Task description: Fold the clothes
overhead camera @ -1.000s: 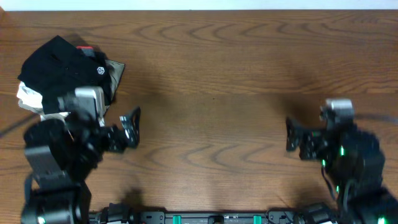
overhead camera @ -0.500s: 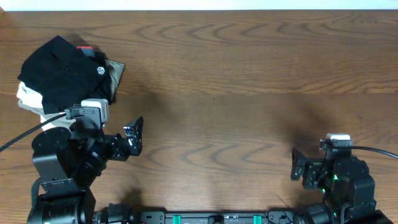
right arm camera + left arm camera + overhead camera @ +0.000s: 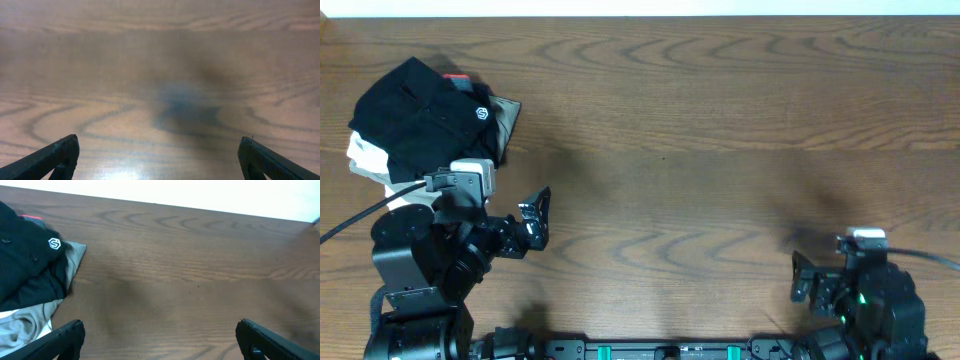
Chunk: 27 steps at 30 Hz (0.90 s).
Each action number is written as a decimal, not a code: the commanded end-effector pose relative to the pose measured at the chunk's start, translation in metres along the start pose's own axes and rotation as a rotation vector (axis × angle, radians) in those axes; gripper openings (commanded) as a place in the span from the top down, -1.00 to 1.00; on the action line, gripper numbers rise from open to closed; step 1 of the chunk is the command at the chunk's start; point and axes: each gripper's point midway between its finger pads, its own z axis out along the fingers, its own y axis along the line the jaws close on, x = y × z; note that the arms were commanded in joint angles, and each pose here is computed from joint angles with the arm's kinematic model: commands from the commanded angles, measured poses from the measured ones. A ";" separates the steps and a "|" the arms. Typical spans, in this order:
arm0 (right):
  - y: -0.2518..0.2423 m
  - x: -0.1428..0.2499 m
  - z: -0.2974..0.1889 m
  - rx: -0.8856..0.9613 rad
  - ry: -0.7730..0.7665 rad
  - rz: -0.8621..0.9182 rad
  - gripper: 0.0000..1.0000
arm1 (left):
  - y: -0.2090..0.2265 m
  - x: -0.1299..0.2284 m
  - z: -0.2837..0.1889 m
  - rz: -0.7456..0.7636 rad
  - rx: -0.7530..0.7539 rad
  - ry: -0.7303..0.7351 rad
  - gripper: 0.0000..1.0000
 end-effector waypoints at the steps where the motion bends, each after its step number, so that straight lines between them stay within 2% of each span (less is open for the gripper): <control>1: -0.006 0.002 -0.003 0.007 -0.083 0.037 -0.99 | -0.004 -0.001 -0.002 0.019 0.015 -0.006 -0.96; 6: -0.010 0.000 0.005 0.001 -0.240 0.086 -0.99 | -0.004 -0.001 -0.002 0.019 0.015 -0.006 -0.96; 11: -0.009 -0.004 0.035 0.011 -0.293 0.086 -0.99 | -0.004 -0.001 -0.002 0.019 0.015 -0.006 -0.96; 19: 0.001 -0.028 0.083 0.006 -0.523 -0.035 -0.98 | -0.004 -0.001 -0.002 0.019 0.015 -0.006 -0.96; 23: 0.003 -0.044 0.083 0.021 -0.668 -0.102 -0.99 | -0.004 -0.001 -0.002 0.019 0.014 -0.006 -0.96; 27: 0.002 -0.041 0.086 0.053 -0.649 -0.179 -0.99 | -0.004 -0.001 -0.002 0.019 0.015 -0.006 -0.96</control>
